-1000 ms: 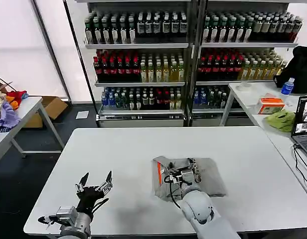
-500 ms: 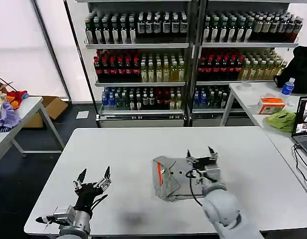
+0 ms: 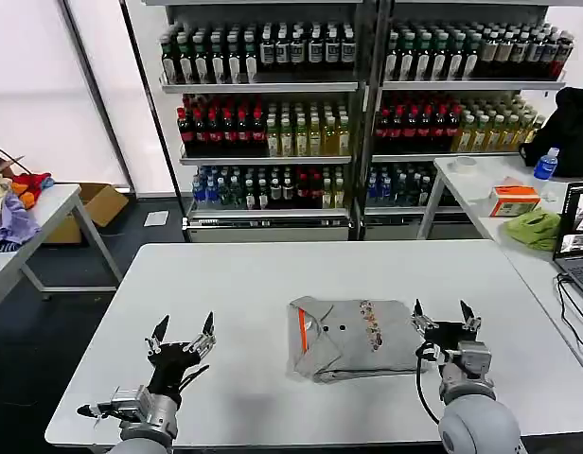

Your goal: Fold and organize the clothes.

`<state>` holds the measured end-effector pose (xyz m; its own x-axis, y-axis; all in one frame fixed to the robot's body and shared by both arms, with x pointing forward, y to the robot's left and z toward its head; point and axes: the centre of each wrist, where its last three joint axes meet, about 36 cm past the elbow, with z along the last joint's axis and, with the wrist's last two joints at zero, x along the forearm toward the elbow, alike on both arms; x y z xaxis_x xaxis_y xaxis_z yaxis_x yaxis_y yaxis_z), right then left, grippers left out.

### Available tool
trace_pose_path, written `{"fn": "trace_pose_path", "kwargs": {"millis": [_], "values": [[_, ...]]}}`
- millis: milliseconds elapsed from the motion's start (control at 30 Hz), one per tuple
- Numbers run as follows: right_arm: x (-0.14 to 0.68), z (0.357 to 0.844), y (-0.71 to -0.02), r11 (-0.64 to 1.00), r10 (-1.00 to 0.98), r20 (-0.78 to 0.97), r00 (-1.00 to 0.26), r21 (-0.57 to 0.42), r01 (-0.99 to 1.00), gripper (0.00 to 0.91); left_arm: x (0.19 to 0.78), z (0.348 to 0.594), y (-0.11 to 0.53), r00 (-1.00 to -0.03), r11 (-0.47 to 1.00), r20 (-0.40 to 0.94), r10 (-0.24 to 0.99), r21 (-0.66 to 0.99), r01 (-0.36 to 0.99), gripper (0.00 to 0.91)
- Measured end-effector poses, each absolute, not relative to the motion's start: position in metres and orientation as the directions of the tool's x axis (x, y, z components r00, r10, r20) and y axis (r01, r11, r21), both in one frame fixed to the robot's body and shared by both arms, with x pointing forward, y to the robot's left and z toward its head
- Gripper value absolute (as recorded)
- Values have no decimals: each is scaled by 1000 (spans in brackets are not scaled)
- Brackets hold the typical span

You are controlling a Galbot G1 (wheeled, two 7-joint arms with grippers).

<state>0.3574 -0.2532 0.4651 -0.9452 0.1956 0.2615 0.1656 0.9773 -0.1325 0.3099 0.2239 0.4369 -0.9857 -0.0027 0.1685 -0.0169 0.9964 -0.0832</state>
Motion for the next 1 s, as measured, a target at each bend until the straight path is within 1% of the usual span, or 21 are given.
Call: {"fn": "trace_pose_path", "kwargs": {"millis": [533,1000], "values": [[335,477,-258,972,220,241,-945,-136,192,907,310,437,229,-988,998,151,-25,-54,-34,907],[323,484,-272,959,267,218,-939,-160,236,907,313,437,229,-988,998,154,-29,-45,-36,907]]}}
